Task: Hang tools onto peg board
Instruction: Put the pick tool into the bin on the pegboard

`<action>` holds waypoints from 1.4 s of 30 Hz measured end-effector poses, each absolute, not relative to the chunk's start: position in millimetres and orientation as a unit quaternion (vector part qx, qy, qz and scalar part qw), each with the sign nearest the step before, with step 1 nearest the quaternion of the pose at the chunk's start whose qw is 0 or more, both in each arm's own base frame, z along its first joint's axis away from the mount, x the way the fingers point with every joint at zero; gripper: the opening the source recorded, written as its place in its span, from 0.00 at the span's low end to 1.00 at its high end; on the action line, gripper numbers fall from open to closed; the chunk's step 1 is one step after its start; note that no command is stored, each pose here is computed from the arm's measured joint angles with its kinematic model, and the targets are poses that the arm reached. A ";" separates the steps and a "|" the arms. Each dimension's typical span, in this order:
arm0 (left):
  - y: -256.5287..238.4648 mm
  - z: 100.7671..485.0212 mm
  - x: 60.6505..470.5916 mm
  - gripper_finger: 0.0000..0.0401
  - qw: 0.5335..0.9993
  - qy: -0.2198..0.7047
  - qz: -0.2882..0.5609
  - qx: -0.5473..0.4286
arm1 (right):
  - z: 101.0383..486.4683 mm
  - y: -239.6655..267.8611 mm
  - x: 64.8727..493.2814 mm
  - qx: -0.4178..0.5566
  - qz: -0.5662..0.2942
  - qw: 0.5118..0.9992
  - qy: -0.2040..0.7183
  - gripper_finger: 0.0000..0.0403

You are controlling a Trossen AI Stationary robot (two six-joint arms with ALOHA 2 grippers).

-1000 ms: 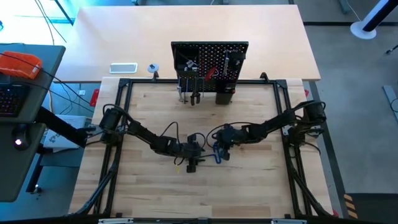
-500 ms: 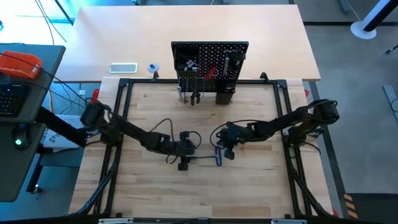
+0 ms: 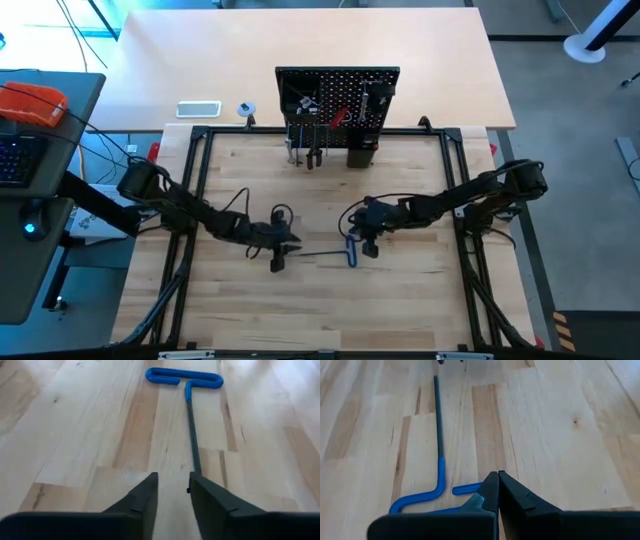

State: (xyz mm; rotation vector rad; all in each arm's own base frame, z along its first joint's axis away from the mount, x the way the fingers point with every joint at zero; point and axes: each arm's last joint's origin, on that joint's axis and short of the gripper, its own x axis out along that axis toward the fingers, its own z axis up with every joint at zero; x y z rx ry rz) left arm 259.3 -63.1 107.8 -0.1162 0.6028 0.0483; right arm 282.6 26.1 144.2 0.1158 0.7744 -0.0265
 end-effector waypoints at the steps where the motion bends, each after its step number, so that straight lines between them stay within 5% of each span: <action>1: -63.9 106.7 257.4 0.23 0.955 0.292 0.022 -0.054 | 144.2 26.3 282.6 0.056 -0.013 0.924 0.377 0.00; 11: -78.0 97.1 255.1 0.01 0.955 0.296 -0.018 0.010 | 145.0 26.6 283.0 0.061 -0.014 0.925 0.374 0.00; 38: -81.2 57.9 274.8 0.00 0.958 0.285 -0.027 -0.027 | 143.8 35.2 275.4 0.066 -0.011 0.911 0.408 0.00; 42: -81.2 57.5 274.7 0.00 0.958 0.285 -0.027 -0.027 | 147.6 46.3 270.9 0.066 -0.010 0.910 0.409 0.07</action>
